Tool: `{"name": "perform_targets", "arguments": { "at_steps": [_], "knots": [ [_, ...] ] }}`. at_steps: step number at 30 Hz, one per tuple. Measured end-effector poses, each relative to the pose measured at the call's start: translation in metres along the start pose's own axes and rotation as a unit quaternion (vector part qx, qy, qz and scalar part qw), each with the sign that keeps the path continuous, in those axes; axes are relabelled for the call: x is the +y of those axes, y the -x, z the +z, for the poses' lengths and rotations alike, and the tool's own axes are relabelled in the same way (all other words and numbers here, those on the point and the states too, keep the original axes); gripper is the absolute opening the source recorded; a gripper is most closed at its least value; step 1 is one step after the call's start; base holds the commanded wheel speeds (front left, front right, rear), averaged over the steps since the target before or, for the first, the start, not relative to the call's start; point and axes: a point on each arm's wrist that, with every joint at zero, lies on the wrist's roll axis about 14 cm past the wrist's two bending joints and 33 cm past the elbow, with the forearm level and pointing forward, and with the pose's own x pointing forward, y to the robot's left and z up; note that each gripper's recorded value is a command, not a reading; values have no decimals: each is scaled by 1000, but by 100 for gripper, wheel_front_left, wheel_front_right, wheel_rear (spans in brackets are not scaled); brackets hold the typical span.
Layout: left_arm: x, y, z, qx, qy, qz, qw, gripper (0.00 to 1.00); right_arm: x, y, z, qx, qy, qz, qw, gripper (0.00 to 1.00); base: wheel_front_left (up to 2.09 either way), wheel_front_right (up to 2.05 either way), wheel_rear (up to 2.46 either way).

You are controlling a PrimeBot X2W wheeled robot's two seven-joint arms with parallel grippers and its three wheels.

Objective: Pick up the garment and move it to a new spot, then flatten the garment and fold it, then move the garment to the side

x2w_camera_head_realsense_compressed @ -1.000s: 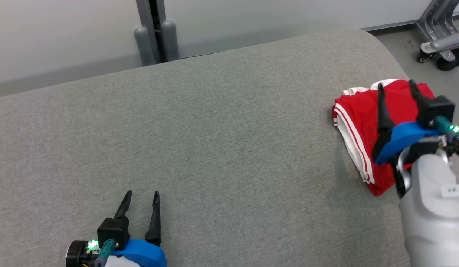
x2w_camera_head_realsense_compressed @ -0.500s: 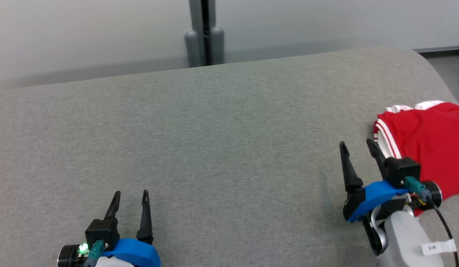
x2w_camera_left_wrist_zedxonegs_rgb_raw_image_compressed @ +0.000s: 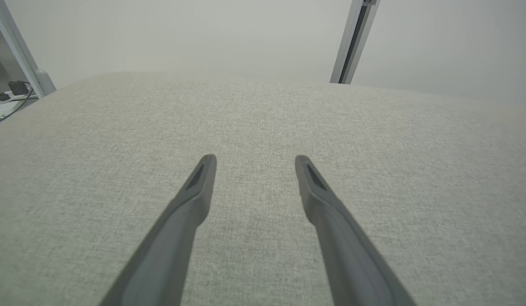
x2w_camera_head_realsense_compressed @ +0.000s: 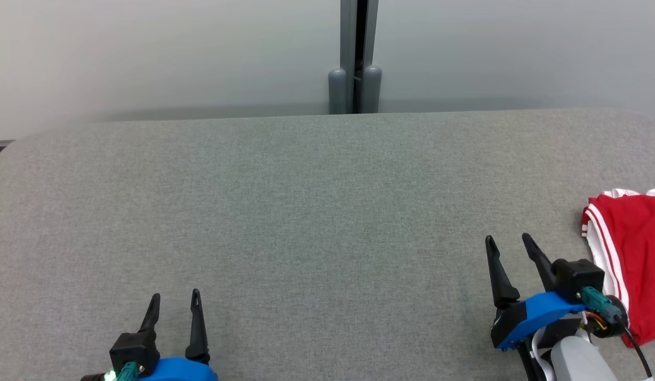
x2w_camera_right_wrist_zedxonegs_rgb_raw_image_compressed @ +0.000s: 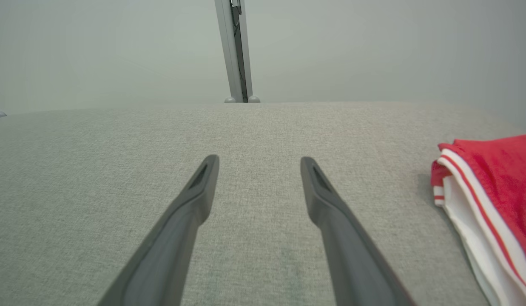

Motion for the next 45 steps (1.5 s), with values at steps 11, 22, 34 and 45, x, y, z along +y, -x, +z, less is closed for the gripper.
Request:
{"name": "perform_targets", "arguments": {
  "at_steps": [11, 22, 34, 45],
  "knots": [
    [5, 18, 2, -8, 23, 10, 1000, 100, 6, 23, -8, 7, -11, 5, 1000, 100, 0, 0, 0],
    [0, 22, 4, -12, 35, -4, 999, 0, 2, 33, -14, 14, -20, -2, 1000, 0, 0, 0, 0],
    [11, 26, -10, 20, 129, 25, 991, 0, -7, 37, -23, 34, -116, -32, 992, 0, 0, 0, 0],
    [17, 21, 2, 9, 220, 37, 975, 0, -10, 36, -14, 19, -210, -47, 976, 0, 0, 0, 0]
  ]
}}
